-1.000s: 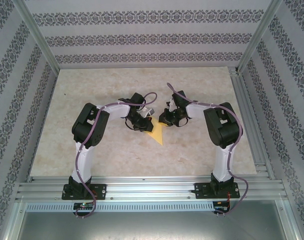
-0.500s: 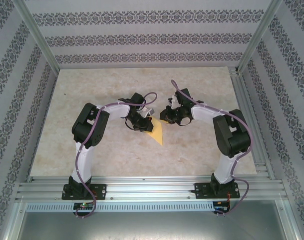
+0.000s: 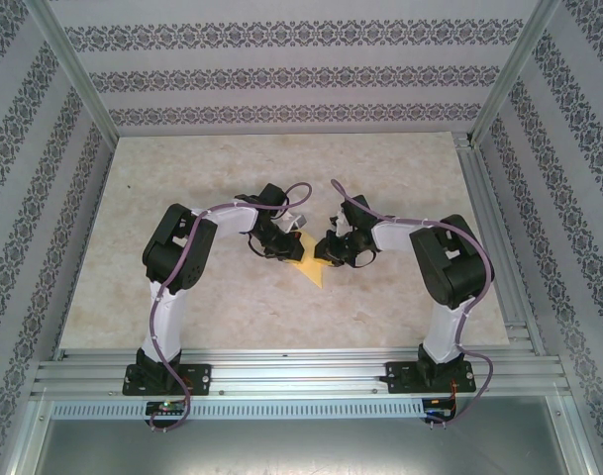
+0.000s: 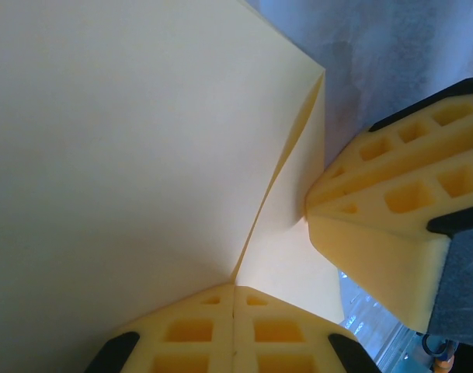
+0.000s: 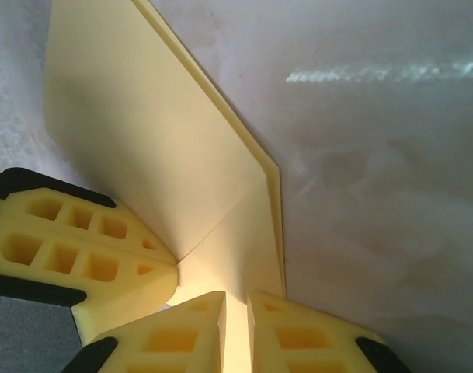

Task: Fold a paper plane with a square sheet of paper (pick it up from the middle)
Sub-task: Third fold the triangle at the center of the table.

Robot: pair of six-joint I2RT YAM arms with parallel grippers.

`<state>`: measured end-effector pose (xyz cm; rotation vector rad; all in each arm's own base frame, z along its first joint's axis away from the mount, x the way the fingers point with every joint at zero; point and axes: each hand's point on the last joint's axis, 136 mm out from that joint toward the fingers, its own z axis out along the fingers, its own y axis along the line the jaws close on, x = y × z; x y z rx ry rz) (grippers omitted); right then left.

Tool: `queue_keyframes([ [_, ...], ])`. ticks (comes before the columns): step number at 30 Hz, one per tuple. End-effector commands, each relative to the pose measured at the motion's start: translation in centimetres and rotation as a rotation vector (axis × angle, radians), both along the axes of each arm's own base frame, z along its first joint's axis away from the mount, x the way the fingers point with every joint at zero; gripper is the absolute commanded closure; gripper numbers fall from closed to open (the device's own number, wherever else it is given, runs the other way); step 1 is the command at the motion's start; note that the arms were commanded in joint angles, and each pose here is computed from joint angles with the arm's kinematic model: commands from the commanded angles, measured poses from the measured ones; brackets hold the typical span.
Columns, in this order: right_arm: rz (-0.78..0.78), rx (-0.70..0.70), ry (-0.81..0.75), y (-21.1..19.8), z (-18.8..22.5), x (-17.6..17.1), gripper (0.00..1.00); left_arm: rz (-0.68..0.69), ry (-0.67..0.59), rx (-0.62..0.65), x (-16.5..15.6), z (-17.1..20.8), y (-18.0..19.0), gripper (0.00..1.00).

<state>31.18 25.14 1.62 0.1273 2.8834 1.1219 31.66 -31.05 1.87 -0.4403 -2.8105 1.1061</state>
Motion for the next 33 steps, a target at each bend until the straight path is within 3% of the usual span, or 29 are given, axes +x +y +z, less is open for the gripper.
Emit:
queue_keyframes([
  [1,0.016,-0.005,-0.025,0.1,1.2,-0.8,0.83,0.006,0.042,0.138,-1.2,-4.1,2.3,0.99],
  [7,0.030,0.059,-0.040,1.4,2.7,-2.5,0.82,0.006,0.040,0.136,-1.1,-3.9,2.2,0.99],
  [17,-0.003,-0.010,0.046,-0.2,-2.2,-5.4,0.83,0.005,0.043,0.140,-1.2,-4.1,2.4,0.99],
  [26,0.017,0.069,-0.030,0.7,2.3,-5.8,0.83,0.004,0.043,0.144,-1.3,-4.0,2.4,0.99],
  [33,0.026,0.018,0.043,0.3,-1.2,-7.5,0.83,0.004,0.041,0.139,-1.2,-3.8,2.3,0.99],
])
